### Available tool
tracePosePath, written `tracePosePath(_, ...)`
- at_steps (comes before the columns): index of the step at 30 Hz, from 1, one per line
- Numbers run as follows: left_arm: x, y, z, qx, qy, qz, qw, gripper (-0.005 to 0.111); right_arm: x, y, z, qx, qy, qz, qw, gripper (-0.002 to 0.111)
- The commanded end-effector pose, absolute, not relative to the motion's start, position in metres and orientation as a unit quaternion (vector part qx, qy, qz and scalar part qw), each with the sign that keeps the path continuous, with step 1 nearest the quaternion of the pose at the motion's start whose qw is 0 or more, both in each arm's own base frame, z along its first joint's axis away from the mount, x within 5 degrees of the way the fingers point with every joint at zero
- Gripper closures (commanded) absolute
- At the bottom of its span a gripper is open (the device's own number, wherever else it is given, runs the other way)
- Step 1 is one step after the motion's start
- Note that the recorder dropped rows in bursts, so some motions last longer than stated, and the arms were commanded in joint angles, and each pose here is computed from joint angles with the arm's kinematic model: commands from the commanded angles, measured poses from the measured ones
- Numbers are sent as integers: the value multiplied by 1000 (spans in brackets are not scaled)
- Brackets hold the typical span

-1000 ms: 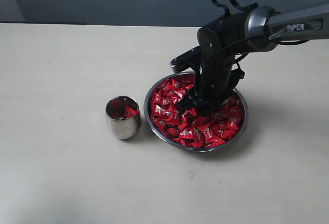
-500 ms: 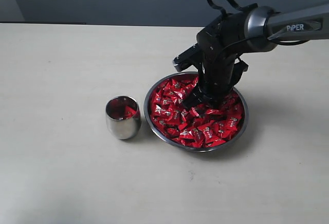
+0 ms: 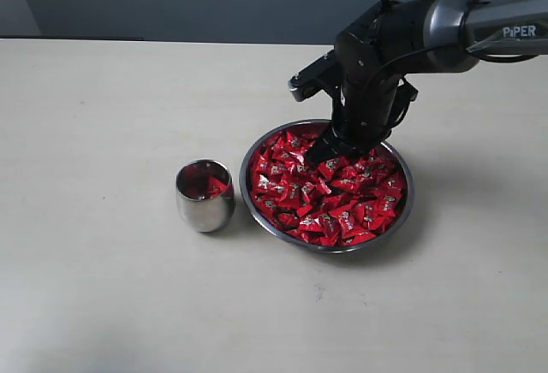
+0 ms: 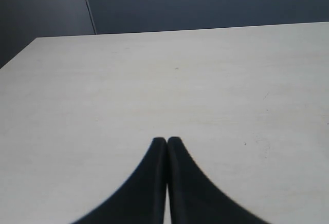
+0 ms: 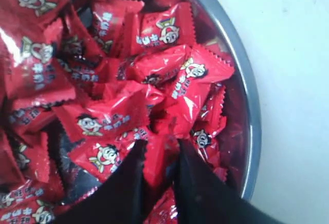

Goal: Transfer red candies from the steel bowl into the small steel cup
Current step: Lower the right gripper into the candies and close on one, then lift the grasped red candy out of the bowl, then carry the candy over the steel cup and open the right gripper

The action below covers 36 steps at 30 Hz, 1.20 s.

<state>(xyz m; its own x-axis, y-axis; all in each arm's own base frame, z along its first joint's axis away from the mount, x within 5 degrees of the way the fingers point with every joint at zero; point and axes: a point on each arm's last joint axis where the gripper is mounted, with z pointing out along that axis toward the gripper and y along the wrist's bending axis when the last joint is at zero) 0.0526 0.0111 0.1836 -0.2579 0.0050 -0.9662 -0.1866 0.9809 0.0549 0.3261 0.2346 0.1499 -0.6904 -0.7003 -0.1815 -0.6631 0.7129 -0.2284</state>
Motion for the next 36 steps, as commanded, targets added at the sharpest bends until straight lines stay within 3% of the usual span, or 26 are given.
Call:
tracePosePath(1, 53, 11, 183, -55, 787, 78, 610, 106, 327, 233, 158, -371, 916, -76, 134, 109)
tracePosePath(12, 53, 11, 183, -55, 787, 78, 610, 106, 318, 233, 203, -333, 925, -24, 181, 109)
tracePosePath(22, 53, 11, 183, -55, 787, 78, 610, 106, 298, 261, 247, -338, 895, 179, 228, 109)
tracePosePath(30, 53, 11, 183, -55, 787, 78, 610, 106, 278, 305, 256, -396, 866, 220, 212, 109)
tracePosePath(36, 53, 11, 183, -55, 787, 78, 610, 106, 269, 334, 242, -432, 858, 219, 171, 109)
